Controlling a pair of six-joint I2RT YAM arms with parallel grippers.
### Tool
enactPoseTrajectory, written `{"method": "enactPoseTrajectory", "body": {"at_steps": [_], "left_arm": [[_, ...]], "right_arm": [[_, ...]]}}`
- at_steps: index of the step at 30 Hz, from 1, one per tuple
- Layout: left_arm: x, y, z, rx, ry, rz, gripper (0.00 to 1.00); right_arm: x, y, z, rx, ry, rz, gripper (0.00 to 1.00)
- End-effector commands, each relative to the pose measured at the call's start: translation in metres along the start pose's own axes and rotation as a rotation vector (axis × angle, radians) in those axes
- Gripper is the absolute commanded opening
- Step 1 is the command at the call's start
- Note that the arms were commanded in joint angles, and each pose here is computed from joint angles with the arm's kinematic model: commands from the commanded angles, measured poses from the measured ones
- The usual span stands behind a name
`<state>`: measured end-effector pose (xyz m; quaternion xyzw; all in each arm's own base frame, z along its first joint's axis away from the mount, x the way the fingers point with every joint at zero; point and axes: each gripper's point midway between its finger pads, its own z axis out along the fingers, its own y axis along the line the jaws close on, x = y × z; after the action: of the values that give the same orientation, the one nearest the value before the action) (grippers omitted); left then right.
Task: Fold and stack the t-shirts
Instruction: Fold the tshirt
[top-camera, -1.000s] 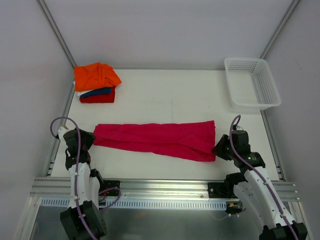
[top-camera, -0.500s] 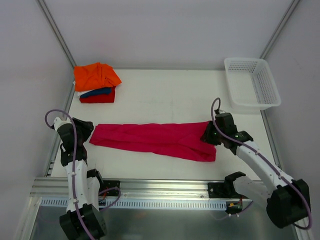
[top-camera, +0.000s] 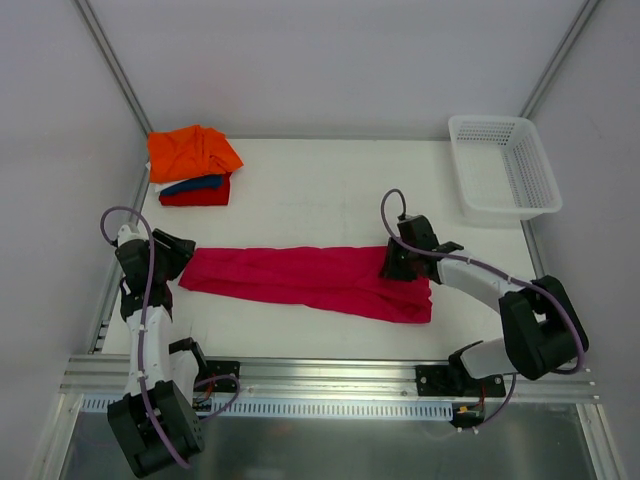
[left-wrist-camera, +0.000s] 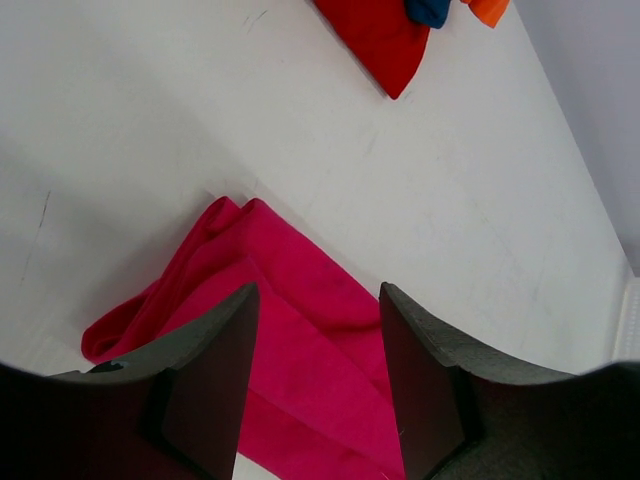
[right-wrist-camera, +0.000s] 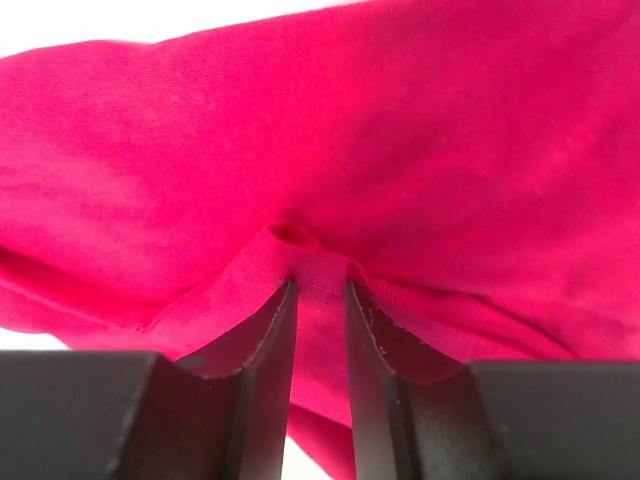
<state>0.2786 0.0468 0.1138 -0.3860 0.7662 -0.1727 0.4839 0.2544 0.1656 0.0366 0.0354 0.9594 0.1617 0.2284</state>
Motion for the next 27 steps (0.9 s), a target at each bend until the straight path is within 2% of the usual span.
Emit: {"method": "enactPoseTrajectory", "body": {"at_steps": [1, 8, 12, 18, 27], "left_arm": [[-0.011, -0.013, -0.002, 0.063, -0.030, 0.037, 0.52], [-0.015, -0.022, -0.001, 0.089, -0.016, 0.037, 0.53], [-0.016, -0.025, -0.003, 0.102, -0.017, 0.037, 0.54], [-0.012, -0.026, -0.003, 0.112, -0.008, 0.035, 0.54], [-0.009, -0.031, -0.009, 0.143, 0.000, 0.042, 0.56]], "right_arm": [[-0.007, 0.010, 0.013, -0.023, -0.011, -0.005, 0.30], [0.033, 0.005, 0.047, 0.037, 0.124, -0.041, 0.32], [0.038, -0.003, 0.055, 0.103, 0.150, -0.053, 0.32], [0.000, 0.000, 0.054, 0.184, 0.089, -0.095, 0.33], [-0.064, 0.023, 0.068, 0.171, 0.045, -0.067, 0.33]]}}
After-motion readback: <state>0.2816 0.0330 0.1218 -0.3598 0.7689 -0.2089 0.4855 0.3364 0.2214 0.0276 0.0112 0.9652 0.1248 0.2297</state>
